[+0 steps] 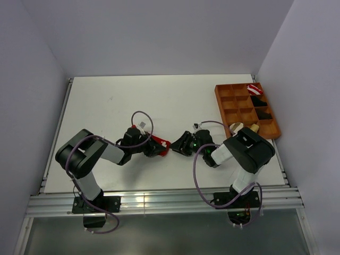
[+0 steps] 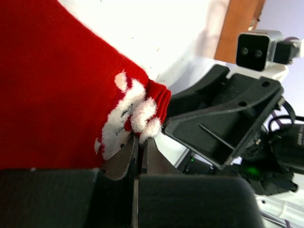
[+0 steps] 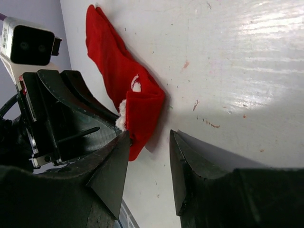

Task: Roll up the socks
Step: Roll the sock at the center of the board.

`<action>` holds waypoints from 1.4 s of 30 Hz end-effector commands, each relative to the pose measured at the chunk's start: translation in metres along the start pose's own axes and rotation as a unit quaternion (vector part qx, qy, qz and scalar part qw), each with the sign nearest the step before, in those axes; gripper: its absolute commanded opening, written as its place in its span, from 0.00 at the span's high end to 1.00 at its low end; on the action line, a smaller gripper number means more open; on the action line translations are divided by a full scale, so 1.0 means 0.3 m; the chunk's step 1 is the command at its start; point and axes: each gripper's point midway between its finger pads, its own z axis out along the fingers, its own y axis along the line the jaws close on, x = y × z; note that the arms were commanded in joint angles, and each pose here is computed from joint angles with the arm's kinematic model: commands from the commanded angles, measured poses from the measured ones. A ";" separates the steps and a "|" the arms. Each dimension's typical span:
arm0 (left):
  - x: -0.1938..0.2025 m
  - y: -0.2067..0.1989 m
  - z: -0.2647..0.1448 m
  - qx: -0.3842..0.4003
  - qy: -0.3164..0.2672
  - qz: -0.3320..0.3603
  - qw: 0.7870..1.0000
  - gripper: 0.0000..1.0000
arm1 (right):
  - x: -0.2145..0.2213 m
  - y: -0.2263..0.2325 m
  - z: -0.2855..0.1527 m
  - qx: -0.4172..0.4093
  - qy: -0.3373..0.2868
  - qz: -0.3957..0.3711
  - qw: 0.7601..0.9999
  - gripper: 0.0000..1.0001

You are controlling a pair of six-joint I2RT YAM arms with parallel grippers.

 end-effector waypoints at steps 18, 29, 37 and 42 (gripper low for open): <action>0.015 -0.068 -0.010 0.079 0.021 -0.027 0.996 1.00 | -0.005 0.000 0.064 -0.007 0.006 0.000 1.000 0.59; 0.016 -0.052 -0.005 0.075 0.022 -0.020 0.997 1.00 | 0.018 0.016 0.076 -0.032 0.026 0.010 0.999 0.78; 0.000 0.014 -0.002 0.027 0.001 0.005 1.000 0.89 | -0.008 0.018 0.068 -0.007 0.016 -0.025 1.000 1.00; -0.048 0.055 -0.033 -0.053 -0.034 0.059 0.996 0.63 | -0.022 -0.011 0.063 0.048 0.021 -0.036 0.998 1.00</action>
